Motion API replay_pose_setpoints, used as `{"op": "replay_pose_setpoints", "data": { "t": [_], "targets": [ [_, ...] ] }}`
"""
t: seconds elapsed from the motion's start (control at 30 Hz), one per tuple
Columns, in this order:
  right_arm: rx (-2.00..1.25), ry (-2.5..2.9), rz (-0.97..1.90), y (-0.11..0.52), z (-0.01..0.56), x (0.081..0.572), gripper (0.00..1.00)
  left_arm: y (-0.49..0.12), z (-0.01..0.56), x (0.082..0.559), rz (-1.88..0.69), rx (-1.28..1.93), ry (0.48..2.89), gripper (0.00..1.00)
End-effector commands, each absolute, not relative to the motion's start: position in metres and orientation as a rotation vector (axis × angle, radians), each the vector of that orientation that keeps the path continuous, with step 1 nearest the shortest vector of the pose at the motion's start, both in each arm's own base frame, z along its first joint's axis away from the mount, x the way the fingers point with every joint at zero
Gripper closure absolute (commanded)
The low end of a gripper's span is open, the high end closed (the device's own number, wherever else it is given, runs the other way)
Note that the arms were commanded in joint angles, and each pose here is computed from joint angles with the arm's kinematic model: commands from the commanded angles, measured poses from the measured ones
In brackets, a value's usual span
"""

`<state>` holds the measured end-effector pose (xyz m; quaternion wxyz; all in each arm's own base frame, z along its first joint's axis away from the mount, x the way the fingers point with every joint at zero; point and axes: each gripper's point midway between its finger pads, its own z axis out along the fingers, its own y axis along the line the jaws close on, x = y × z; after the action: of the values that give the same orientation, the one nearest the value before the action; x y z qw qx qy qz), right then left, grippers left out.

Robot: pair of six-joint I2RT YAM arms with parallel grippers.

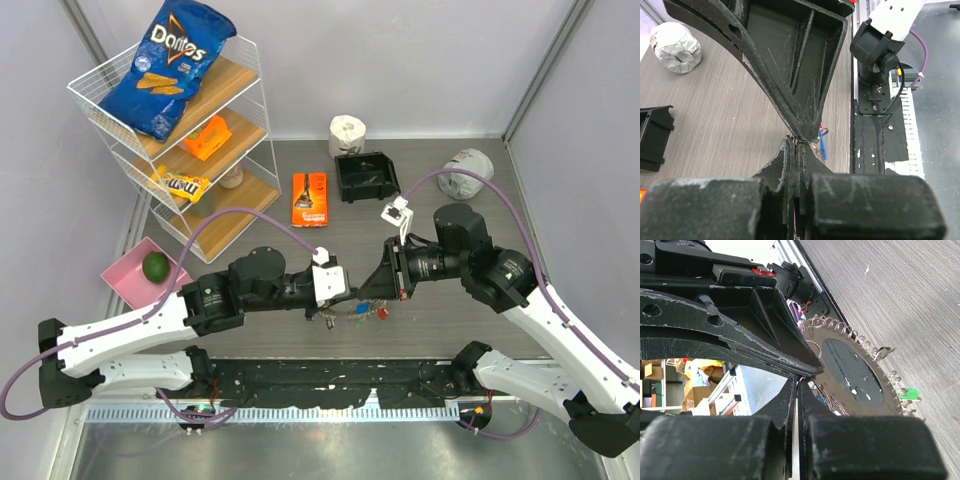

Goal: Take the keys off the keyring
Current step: Remove the key from the keyring.

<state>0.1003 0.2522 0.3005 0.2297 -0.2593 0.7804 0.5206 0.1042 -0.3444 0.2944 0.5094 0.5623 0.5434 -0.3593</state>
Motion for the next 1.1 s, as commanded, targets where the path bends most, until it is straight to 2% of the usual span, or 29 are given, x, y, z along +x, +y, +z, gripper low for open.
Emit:
{"op": "replay_pose_setpoints", "data": {
  "t": [0.0, 0.1, 0.23, 0.33, 0.57, 0.7, 0.8, 1.07],
  "targets": [
    [-0.683, 2.102, 1.461, 0.258, 0.312, 0.105, 0.95, -0.347, 0.331, 0.111, -0.866, 1.267, 1.204, 0.98],
    [-0.633, 2.11, 1.479, 0.26, 0.314, 0.107, 0.95, -0.347, 0.324, 0.113, -0.865, 1.248, 1.221, 0.82],
    [-0.539, 2.118, 1.447, 0.259, 0.314, 0.117, 0.95, -0.34, 0.316, 0.126, -0.859, 1.185, 1.287, 0.48],
    [-0.449, 2.121, 1.431, 0.259, 0.312, 0.126, 0.95, -0.329, 0.315, 0.136, -0.871, 1.124, 1.352, 0.34],
    [-0.111, 2.083, 1.451, 0.254, 0.322, 0.149, 0.95, -0.301, 0.318, 0.144, -0.805, 1.057, 1.395, 0.27],
    [0.142, 2.073, 1.422, 0.244, 0.325, 0.167, 0.95, -0.291, 0.321, 0.14, -0.802, 1.048, 1.382, 0.27],
    [0.463, 2.118, 1.433, 0.238, 0.317, 0.177, 0.95, -0.291, 0.323, 0.134, -0.837, 1.055, 1.359, 0.28],
    [0.897, 2.182, 1.526, 0.241, 0.313, 0.182, 0.95, -0.294, 0.323, 0.126, -0.866, 1.097, 1.322, 0.31]
  ]
}}
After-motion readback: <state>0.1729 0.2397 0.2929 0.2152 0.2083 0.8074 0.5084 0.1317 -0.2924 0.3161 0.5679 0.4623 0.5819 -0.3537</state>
